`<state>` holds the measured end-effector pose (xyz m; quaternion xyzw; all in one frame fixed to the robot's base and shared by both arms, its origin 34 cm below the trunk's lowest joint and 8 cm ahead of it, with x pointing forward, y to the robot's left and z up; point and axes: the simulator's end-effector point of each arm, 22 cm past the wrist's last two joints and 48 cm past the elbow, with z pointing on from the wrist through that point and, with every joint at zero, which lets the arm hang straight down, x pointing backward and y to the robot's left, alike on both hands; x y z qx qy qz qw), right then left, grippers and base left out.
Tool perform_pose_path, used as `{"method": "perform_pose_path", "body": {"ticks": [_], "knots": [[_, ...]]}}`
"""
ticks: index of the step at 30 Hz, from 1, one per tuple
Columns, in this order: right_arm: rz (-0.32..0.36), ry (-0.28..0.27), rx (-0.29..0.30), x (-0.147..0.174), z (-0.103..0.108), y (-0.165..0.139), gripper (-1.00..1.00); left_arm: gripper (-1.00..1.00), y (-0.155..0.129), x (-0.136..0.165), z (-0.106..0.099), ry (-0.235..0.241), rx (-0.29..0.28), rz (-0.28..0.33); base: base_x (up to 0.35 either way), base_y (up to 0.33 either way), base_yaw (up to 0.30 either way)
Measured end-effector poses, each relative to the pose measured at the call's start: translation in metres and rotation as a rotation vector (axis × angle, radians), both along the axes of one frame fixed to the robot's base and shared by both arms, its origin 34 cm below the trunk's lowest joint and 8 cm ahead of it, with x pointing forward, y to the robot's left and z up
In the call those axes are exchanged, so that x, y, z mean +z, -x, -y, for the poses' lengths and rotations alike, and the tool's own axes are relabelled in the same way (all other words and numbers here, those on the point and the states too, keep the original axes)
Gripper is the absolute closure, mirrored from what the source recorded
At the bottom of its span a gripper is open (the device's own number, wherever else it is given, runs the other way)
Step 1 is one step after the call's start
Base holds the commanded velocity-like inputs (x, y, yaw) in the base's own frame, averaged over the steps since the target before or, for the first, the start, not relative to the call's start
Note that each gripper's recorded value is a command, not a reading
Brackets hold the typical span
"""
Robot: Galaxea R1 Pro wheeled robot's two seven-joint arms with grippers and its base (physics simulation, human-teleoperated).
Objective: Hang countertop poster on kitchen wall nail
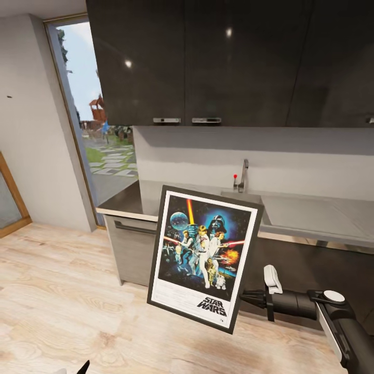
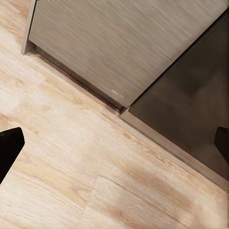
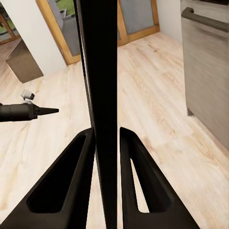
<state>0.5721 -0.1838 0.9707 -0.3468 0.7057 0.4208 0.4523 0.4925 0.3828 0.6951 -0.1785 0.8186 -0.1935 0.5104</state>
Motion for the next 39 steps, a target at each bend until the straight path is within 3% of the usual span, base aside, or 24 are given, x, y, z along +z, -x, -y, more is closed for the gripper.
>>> {"method": "perform_pose_path", "body": {"ticks": [39], "knots": [[-0.001,0.001,-0.002,0.046,0.001,0.008,1.00,-1.00,0.008,0.047,0.001,0.001,-0.003,-0.001,0.000,0.000,0.000]]}}
